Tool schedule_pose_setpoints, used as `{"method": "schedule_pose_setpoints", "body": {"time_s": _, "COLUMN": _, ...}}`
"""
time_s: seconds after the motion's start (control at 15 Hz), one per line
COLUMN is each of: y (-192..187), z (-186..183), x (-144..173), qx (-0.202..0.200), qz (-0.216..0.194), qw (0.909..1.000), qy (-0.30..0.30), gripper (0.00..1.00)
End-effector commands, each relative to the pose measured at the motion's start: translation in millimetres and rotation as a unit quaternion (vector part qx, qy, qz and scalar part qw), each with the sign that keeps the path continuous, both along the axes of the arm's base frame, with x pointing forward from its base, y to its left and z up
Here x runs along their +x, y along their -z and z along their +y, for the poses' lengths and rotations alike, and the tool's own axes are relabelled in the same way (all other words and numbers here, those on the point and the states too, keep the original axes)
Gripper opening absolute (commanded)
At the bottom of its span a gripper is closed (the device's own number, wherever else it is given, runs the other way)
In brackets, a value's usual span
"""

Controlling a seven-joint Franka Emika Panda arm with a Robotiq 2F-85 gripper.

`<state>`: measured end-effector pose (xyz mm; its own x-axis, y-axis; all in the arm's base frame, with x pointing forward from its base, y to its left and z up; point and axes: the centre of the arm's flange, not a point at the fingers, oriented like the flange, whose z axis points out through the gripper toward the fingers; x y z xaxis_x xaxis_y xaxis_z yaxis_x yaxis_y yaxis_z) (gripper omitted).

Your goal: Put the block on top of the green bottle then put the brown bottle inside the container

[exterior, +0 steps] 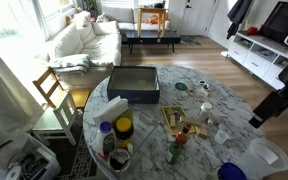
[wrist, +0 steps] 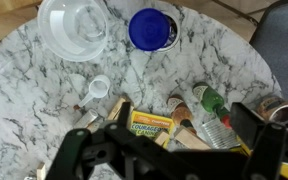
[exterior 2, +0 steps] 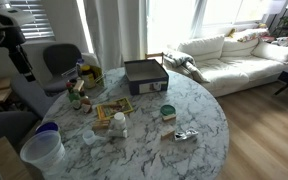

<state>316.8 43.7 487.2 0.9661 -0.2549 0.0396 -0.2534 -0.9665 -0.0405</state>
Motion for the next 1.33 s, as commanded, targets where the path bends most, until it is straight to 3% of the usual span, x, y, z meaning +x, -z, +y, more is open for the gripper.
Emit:
{"method": "schedule_pose_setpoints", "body": {"time_s": 0.0, "y": 19.0, "z": 14.6, "x": 21.8, "qx": -0.011, "qz": -0.015, "qw": 0.9961, "qy": 0.086, "gripper": 1.00}}
{"method": "schedule_pose_setpoints", "body": {"time_s": 0.33, "y": 73.3, "z": 41.9, "x": 50.3, "qx": -0.039, "qz": -0.030, "qw": 0.9751, "qy": 0.216, "gripper": 1.00}}
{"method": "schedule_pose_setpoints", "body": {"time_s": 0.67, "y": 107.4, "z": 33.6, "x": 72.9, "qx": -0.040, "qz": -0.031, "qw": 0.9485, "qy": 0.313, "gripper": 1.00}}
{"method": "schedule_pose_setpoints", "body": {"time_s": 0.73, "y": 92.2, "z": 34.0, "x": 55.9, "qx": -0.041, "qz": -0.033, "qw": 0.9589, "qy": 0.279, "gripper": 1.00}}
{"method": "schedule_pose_setpoints", "body": {"time_s": 0.87, "y": 101.6, "z": 31.4, "x": 62.6, "qx": -0.040, "qz": -0.029, "qw": 0.9529, "qy": 0.299, "gripper": 1.00}}
{"method": "schedule_pose_setpoints", "body": {"time_s": 1.27, "y": 113.9, "z": 28.1, "x": 72.1, "qx": -0.030, "qz": -0.029, "qw": 0.9492, "qy": 0.312, "gripper": 1.00}}
